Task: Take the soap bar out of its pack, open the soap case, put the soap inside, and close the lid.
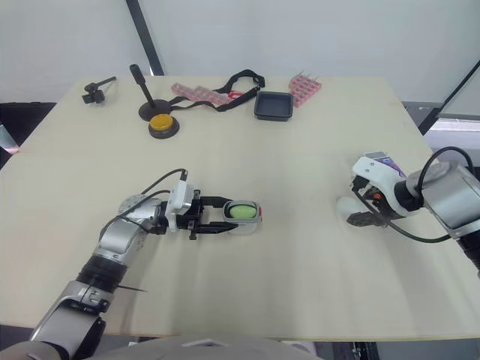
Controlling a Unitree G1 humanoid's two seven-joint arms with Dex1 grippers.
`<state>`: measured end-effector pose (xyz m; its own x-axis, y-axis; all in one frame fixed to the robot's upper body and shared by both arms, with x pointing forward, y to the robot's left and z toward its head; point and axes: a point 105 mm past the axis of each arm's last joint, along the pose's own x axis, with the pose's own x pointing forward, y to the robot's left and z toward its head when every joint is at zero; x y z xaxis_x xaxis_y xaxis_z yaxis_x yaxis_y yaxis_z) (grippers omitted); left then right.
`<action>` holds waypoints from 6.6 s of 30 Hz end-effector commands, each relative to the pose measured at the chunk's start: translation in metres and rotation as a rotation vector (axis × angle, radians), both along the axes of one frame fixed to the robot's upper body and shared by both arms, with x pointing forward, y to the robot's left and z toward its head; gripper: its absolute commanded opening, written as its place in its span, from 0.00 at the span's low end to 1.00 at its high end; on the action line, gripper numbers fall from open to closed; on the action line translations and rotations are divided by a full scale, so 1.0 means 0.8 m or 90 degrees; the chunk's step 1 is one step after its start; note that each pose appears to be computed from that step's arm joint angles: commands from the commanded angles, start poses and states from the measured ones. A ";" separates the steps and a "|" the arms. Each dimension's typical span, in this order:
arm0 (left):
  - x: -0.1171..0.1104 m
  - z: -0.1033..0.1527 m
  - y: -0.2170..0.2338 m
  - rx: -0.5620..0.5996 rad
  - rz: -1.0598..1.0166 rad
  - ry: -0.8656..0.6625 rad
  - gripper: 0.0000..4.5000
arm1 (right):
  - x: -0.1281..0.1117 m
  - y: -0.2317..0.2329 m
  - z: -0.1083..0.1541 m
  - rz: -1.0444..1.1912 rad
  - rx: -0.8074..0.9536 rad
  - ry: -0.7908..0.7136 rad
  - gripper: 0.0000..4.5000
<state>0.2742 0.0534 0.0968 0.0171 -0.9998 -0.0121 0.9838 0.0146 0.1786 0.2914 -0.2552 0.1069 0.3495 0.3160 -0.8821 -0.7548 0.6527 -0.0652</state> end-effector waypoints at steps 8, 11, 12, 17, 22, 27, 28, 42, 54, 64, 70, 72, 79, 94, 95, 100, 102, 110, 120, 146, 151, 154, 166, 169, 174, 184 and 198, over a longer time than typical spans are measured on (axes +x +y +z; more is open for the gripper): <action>0.001 0.000 -0.001 0.010 0.005 -0.005 0.45 | 0.014 0.005 0.007 0.004 -0.004 -0.024 0.99; 0.001 0.000 -0.001 0.010 0.005 -0.006 0.45 | 0.014 0.006 0.003 0.003 -0.004 -0.021 0.99; 0.001 0.000 -0.001 0.010 0.005 -0.006 0.45 | 0.014 0.006 0.002 0.002 -0.004 -0.020 0.99; 0.002 -0.001 -0.001 0.011 0.006 -0.006 0.45 | 0.013 0.002 -0.003 0.007 -0.020 -0.017 0.63; 0.002 -0.001 0.000 0.013 0.009 -0.005 0.45 | 0.013 0.000 -0.005 0.009 -0.024 -0.018 0.43; 0.003 -0.001 0.000 0.014 0.012 -0.005 0.45 | 0.014 0.006 -0.001 0.032 -0.019 -0.027 0.43; 0.004 -0.001 0.000 0.014 0.012 -0.006 0.45 | 0.016 0.013 0.007 0.047 -0.011 -0.036 0.43; 0.015 0.000 -0.003 0.011 0.033 -0.017 0.45 | -0.012 0.182 0.138 0.434 0.071 -0.141 0.43; 0.020 -0.002 -0.007 0.008 0.044 -0.018 0.45 | -0.031 0.248 0.130 0.527 0.075 -0.116 0.43; 0.020 -0.002 -0.008 0.008 0.044 -0.021 0.45 | -0.031 0.269 0.118 0.555 0.069 -0.101 0.43; 0.020 -0.002 -0.007 0.009 0.047 -0.023 0.45 | -0.028 0.277 0.107 0.560 0.067 -0.093 0.43; 0.019 -0.002 -0.007 0.008 0.048 -0.023 0.45 | -0.028 0.278 0.105 0.562 0.065 -0.089 0.43; 0.018 -0.003 -0.005 0.010 0.051 -0.022 0.45 | -0.027 0.277 0.098 0.569 0.052 -0.077 0.43; 0.017 -0.003 -0.005 0.010 0.053 -0.022 0.45 | -0.024 0.280 0.085 0.565 0.047 -0.057 0.43; 0.017 -0.003 -0.006 0.010 0.053 -0.022 0.45 | -0.024 0.280 0.085 0.564 0.047 -0.057 0.43; 0.017 -0.004 -0.006 0.011 0.053 -0.020 0.45 | -0.023 0.280 0.084 0.562 0.046 -0.053 0.43; 0.017 -0.004 -0.006 0.011 0.054 -0.021 0.45 | -0.024 0.279 0.083 0.562 0.047 -0.050 0.43; 0.017 -0.005 -0.006 0.013 0.054 -0.018 0.45 | -0.019 0.282 0.086 0.564 0.050 -0.072 0.87; 0.017 -0.007 -0.007 0.013 0.052 -0.017 0.45 | -0.017 0.279 0.092 0.548 0.065 -0.089 0.87; 0.021 -0.006 -0.001 0.020 0.053 -0.020 0.45 | -0.021 0.115 0.038 0.296 0.287 -0.264 0.75; 0.021 -0.006 0.000 0.022 0.054 -0.020 0.45 | -0.037 0.099 0.010 0.264 0.394 -0.329 0.39; 0.022 -0.005 0.000 0.021 0.055 -0.020 0.45 | -0.040 0.089 -0.007 0.251 0.394 -0.357 0.17; 0.023 -0.004 0.001 0.020 0.057 -0.024 0.45 | -0.020 0.120 0.072 0.282 0.502 -0.516 0.01; 0.024 -0.002 0.002 0.020 0.058 -0.026 0.45 | -0.022 0.152 0.098 0.337 0.524 -0.518 0.01; 0.024 -0.001 0.000 0.020 0.056 -0.025 0.45 | -0.023 0.200 0.114 0.398 0.522 -0.512 0.01; 0.023 -0.001 0.001 0.023 0.057 -0.024 0.45 | -0.038 0.236 0.102 0.461 0.513 -0.469 0.01; 0.021 -0.001 -0.002 0.019 0.057 -0.025 0.45 | -0.024 0.241 0.072 0.451 0.457 -0.414 0.01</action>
